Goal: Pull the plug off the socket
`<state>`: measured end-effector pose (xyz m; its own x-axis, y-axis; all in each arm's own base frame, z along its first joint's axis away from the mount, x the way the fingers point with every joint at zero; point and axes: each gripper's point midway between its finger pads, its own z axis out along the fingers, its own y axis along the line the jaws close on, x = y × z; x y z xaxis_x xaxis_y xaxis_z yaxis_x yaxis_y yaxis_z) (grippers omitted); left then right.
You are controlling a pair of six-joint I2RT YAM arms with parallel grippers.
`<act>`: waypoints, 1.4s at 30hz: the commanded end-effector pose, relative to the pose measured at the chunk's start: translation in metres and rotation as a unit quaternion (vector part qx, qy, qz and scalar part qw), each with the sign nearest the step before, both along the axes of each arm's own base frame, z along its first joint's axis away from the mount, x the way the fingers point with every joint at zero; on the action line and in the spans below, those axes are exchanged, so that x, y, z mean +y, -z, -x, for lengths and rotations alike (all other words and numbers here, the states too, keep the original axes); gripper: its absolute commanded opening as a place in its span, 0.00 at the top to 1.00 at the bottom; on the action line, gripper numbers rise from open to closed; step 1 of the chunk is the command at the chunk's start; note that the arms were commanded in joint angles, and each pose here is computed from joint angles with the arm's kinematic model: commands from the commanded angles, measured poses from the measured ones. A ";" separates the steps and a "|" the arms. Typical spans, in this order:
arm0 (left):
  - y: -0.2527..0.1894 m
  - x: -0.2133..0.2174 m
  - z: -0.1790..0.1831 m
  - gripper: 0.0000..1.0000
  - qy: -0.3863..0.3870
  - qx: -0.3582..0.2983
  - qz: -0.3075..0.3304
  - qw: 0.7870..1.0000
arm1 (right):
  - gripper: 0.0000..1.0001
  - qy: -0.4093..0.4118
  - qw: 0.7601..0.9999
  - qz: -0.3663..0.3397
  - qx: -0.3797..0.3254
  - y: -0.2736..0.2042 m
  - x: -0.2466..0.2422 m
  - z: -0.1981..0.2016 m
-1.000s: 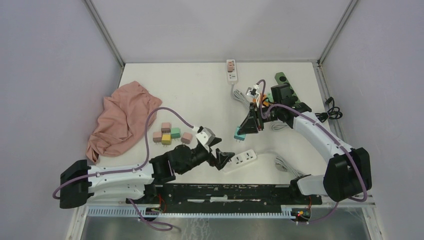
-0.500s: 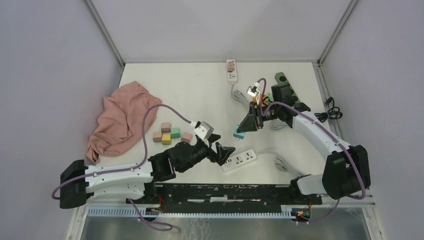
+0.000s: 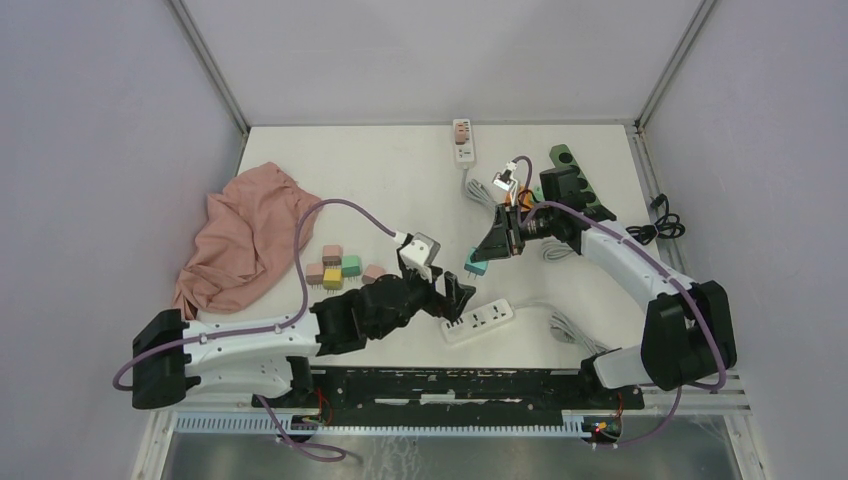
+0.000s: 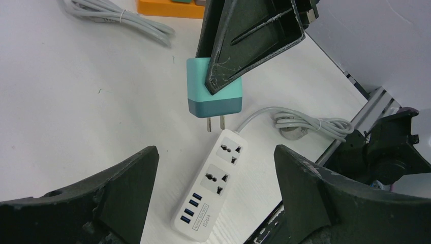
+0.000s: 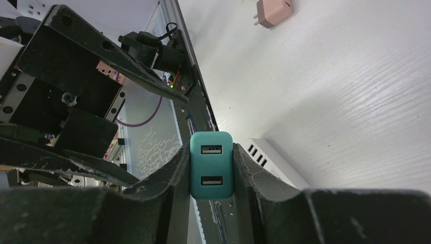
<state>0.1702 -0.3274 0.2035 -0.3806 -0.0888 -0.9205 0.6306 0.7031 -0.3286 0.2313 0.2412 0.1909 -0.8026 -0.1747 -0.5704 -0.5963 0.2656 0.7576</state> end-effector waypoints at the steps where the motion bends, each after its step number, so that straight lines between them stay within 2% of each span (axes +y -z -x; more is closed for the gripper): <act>1: -0.020 -0.006 -0.010 0.09 -0.038 0.022 0.034 0.998 | 0.98 0.017 1.000 -0.003 0.009 0.000 0.001 -0.008; 18: -0.010 -0.035 -0.020 0.11 -0.048 0.040 -0.017 0.998 | 0.99 0.045 0.997 0.016 0.059 0.015 0.001 -0.016; 24: 0.004 -0.032 -0.039 0.13 -0.103 0.030 -0.079 0.991 | 0.99 0.045 0.997 0.015 0.063 0.015 0.001 -0.016; 27: 0.010 -0.029 -0.050 0.18 -0.131 0.015 -0.112 0.985 | 0.99 0.045 0.997 0.015 0.064 0.015 0.001 -0.015; 28: 0.011 -0.029 -0.053 0.20 -0.137 0.012 -0.119 0.983 | 0.99 0.045 0.997 0.015 0.065 0.015 0.001 -0.016; 31: 0.016 -0.031 -0.060 0.35 -0.154 0.005 -0.141 0.978 | 0.99 0.044 0.997 0.014 0.065 0.014 0.001 -0.015; 35: 0.022 -0.038 -0.064 0.48 -0.155 0.002 -0.161 0.975 | 0.99 0.042 0.997 0.013 0.065 0.014 0.001 -0.014; 39: 0.024 -0.041 -0.064 0.77 -0.147 -0.001 -0.166 0.975 | 0.98 0.040 0.997 0.011 0.067 0.014 0.001 -0.014; 42: 0.024 -0.040 -0.063 0.91 -0.139 -0.003 -0.167 0.976 | 0.93 0.039 0.997 0.011 0.068 0.014 0.001 -0.014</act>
<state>0.2241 -0.3715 0.1663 -0.4229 0.1095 -0.8996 0.4151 0.9058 -0.0849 0.2477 0.2388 0.1659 -0.8903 -0.1139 -0.4410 -0.4497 0.3727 0.8117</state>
